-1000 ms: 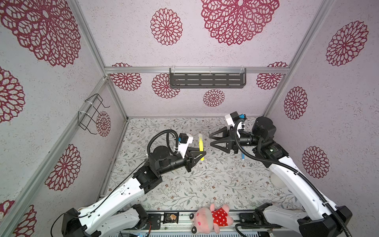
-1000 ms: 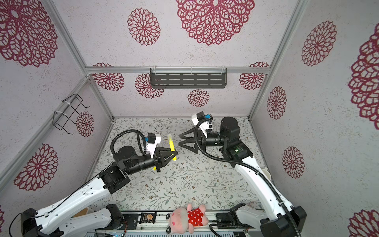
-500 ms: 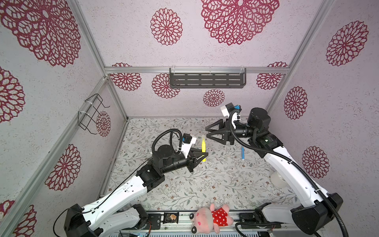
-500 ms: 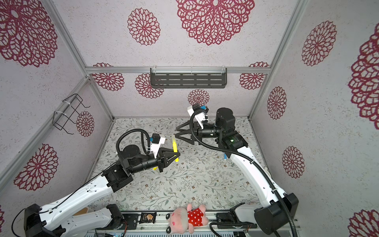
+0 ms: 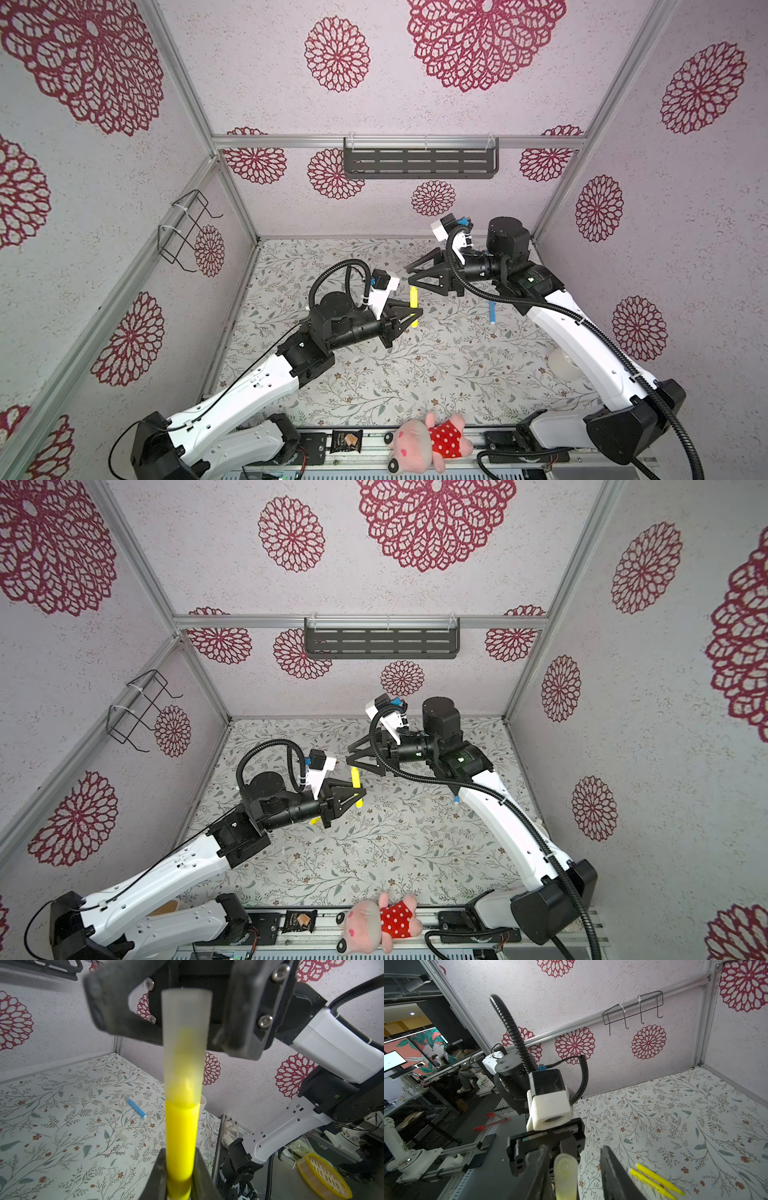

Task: Insert pens into pen caps
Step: Put on the pen cap to the pen.

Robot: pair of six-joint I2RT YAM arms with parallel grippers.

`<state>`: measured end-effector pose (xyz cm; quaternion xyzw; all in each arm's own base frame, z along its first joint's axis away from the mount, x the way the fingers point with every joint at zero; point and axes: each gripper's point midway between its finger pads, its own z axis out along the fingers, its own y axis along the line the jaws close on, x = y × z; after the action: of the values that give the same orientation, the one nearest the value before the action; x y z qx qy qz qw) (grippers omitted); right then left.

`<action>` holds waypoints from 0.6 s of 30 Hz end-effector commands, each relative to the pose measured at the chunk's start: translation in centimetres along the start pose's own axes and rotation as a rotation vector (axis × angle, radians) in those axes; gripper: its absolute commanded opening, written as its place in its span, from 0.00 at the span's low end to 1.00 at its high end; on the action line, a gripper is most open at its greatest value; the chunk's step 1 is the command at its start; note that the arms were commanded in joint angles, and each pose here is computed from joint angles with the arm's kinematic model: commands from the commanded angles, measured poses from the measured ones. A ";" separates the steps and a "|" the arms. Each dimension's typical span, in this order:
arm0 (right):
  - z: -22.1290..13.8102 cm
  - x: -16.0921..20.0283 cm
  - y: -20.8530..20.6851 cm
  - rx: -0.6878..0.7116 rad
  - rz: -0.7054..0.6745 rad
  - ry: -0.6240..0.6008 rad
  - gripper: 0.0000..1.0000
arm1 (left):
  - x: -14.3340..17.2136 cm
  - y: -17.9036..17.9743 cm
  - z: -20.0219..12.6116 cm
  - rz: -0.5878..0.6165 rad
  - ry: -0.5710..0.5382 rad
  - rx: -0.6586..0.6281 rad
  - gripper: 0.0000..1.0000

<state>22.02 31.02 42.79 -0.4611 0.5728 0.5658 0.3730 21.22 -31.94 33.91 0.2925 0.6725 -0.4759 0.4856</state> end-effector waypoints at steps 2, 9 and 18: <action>0.1 -1.0 1.1 -0.015 -0.068 -0.003 0.36 | -0.6 -0.9 0.1 0.017 -0.006 0.028 0.00; 0.4 -0.7 1.3 -0.021 -0.069 0.007 0.13 | -0.2 -0.7 0.2 0.011 0.002 0.024 0.00; 0.5 1.1 1.1 -0.016 -0.048 0.034 0.00 | -0.6 -0.5 -0.1 0.023 -0.019 0.008 0.00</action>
<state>21.60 31.39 42.17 -0.4724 0.5750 0.5567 0.3693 21.24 -31.89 33.40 0.2920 0.6802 -0.4717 0.4791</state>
